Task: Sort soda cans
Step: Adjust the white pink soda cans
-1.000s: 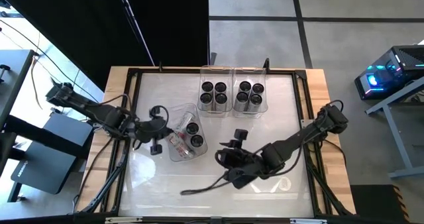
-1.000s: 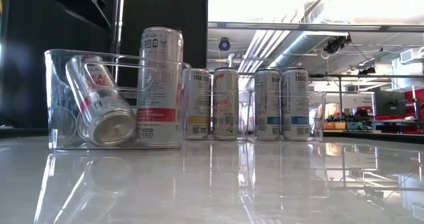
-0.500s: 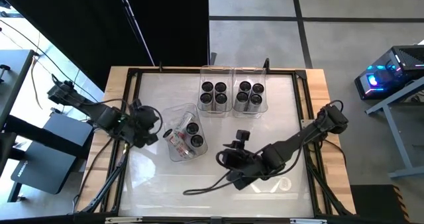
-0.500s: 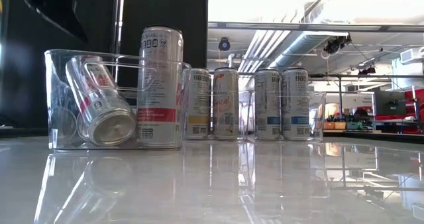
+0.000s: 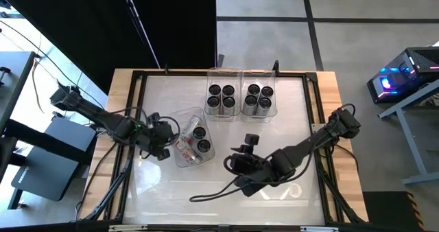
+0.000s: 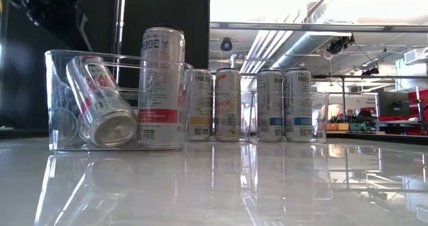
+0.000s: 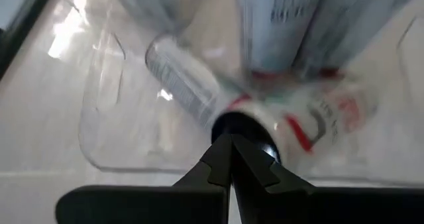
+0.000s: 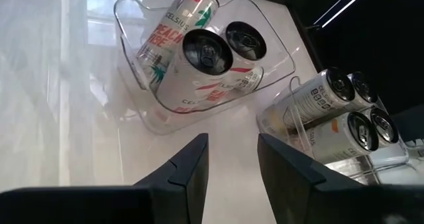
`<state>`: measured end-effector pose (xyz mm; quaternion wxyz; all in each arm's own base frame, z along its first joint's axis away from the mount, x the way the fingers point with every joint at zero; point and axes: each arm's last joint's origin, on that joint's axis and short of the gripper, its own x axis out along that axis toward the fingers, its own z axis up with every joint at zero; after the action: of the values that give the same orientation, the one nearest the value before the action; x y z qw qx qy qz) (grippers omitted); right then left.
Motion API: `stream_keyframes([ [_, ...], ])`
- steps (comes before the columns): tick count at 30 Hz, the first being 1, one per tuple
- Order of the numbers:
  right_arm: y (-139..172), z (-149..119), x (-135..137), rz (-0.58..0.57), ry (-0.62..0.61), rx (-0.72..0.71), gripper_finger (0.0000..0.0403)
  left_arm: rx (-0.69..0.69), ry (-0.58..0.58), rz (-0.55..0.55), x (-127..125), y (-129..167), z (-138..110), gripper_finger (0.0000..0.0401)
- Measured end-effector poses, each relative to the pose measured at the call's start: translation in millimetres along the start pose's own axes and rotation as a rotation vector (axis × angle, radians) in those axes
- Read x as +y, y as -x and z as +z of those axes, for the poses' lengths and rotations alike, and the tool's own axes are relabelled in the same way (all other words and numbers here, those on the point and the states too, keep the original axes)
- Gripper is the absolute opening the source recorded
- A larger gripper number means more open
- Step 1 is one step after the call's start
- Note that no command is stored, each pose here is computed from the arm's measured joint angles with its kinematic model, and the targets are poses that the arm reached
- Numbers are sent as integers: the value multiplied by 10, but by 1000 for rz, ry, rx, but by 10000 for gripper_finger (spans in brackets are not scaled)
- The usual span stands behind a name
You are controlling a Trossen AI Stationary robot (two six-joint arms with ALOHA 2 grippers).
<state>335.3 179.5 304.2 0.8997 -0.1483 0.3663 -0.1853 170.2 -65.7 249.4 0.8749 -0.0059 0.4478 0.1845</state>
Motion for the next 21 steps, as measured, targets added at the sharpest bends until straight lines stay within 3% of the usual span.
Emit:
stream_keyframes([
  [8,-7,2,-6,-1,-6,1,126,124,-66,-4,-93,-180,-19,0],
  [15,-9,-1,-1,15,-10,8,126,105,-60,-50,-128,-182,10,0],
  [21,-9,-1,-1,15,-10,8,126,50,-63,-185,-193,-152,86,0],
])
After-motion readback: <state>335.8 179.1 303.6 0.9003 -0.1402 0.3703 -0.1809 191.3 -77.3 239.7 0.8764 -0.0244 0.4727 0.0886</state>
